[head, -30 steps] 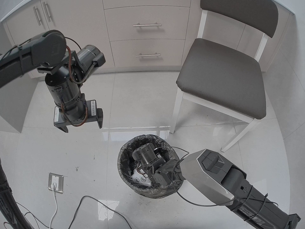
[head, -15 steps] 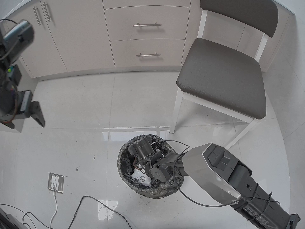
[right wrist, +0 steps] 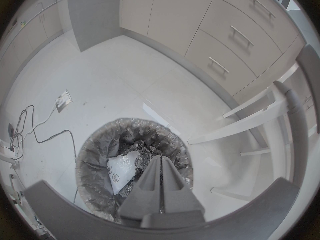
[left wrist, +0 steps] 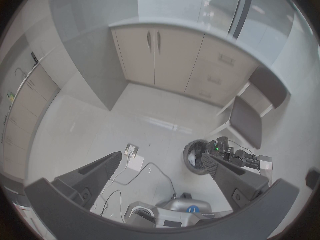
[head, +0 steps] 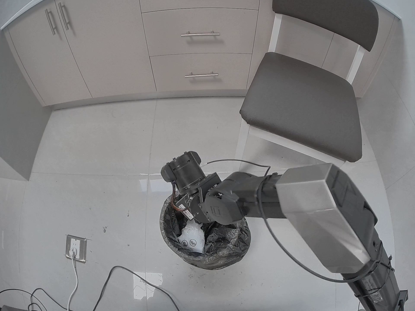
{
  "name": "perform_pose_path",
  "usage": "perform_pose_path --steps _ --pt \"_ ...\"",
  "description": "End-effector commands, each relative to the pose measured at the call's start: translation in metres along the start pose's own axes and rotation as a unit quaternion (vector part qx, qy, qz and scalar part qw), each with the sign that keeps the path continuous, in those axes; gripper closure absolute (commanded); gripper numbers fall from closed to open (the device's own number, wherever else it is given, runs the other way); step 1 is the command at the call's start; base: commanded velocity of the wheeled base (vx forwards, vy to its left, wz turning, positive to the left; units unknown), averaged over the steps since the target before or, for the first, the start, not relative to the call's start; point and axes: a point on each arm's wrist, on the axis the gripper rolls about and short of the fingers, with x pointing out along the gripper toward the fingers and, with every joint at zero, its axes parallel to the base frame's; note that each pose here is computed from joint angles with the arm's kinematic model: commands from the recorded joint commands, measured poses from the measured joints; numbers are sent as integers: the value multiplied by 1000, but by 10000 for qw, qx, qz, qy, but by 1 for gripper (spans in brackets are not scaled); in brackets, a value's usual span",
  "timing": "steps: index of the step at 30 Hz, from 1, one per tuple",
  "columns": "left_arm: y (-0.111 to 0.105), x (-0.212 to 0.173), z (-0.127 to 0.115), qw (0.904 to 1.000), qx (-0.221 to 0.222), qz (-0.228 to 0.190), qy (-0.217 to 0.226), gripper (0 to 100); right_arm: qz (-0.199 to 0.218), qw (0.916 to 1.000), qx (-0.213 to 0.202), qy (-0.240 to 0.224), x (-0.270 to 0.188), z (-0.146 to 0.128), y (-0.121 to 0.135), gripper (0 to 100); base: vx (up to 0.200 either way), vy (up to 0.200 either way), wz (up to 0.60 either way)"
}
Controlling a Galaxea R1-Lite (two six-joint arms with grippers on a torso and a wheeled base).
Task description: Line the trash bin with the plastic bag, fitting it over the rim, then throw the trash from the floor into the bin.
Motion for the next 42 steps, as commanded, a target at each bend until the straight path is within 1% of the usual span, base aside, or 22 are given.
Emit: perform_pose_path --steps 1,2,6,7,8,9,12,16,17,18,22,26,29,30,31,32,33,36,38,39,41,42 --pt "51 -50 -81 9944 -85 -388 -979 0 -24 9992 267 -296 -92 42 -61 100 0 0 0" --pt "54 -39 -97 9945 -90 -350 -985 0 -4 9993 313 -223 -113 45 -74 100 0 0 0" --pt "63 -17 -132 9927 -201 -172 -1180 0 31 9994 309 117 -169 41 -106 100 0 0 0" --pt "63 -17 -132 9927 -201 -172 -1180 0 31 9994 309 117 -169 41 -106 100 0 0 0" --pt "73 -13 -159 9906 -284 -8 -1337 0 -6 9994 179 307 -202 35 -122 100 0 0 0" --pt "77 -13 -169 9895 -306 -15 -1410 0 -28 9993 116 350 -213 32 -126 100 0 0 0" --pt "83 -13 -193 9826 -472 -67 -1797 0 -162 9994 35 307 -245 29 -136 100 0 0 0" --pt "86 -4 -225 9718 -666 11 -2262 0 -487 9988 -18 -32 -293 26 -143 100 0 0 0" --pt "86 -4 -225 9718 -666 11 -2262 0 -487 9988 -18 -32 -293 26 -143 100 0 0 0" --pt "85 3 -228 9738 -775 105 -2136 0 -629 9978 -38 -204 -318 22 -148 100 0 0 0" --pt "85 5 -228 9697 -1242 26 -2102 0 -924 9950 71 -376 -348 13 -168 100 0 0 0" --pt "84 17 -231 9750 -1172 142 -1882 0 -1105 9924 331 -419 -362 4 -192 100 0 0 0" --pt "83 26 -233 9775 -1181 266 -1725 0 -1548 9856 671 -92 -373 -18 -234 100 0 0 0" --pt "83 26 -233 9775 -1181 266 -1725 0 -1548 9856 671 -92 -373 -18 -234 100 0 0 0" --pt "83 26 -233 9766 -1200 308 -1759 0 -1793 9799 872 106 -381 -33 -255 100 0 0 0" --pt "84 25 -233 9760 -1201 337 -1786 0 -1907 9767 968 189 -388 -41 -265 100 0 0 0" --pt "84 25 -233 9760 -1201 337 -1786 0 -1907 9767 968 189 -388 -41 -265 100 0 0 0" --pt "80 24 -235 9725 -1300 542 -1855 0 -2208 9671 1156 514 -413 -70 -286 100 0 0 0" --pt "71 25 -251 9639 -1387 887 -2093 0 -2341 9611 1311 658 -428 -87 -295 100 0 0 0" --pt "71 29 -256 9639 -1384 965 -2059 0 -2363 9598 1348 691 -433 -91 -297 100 0 0 0" --pt "72 34 -256 9658 -1427 989 -1925 0 -2389 9566 1456 815 -444 -104 -300 100 0 0 0" --pt "72 35 -255 9637 -1567 941 -1948 0 -2415 9541 1534 888 -450 -111 -302 100 0 0 0"
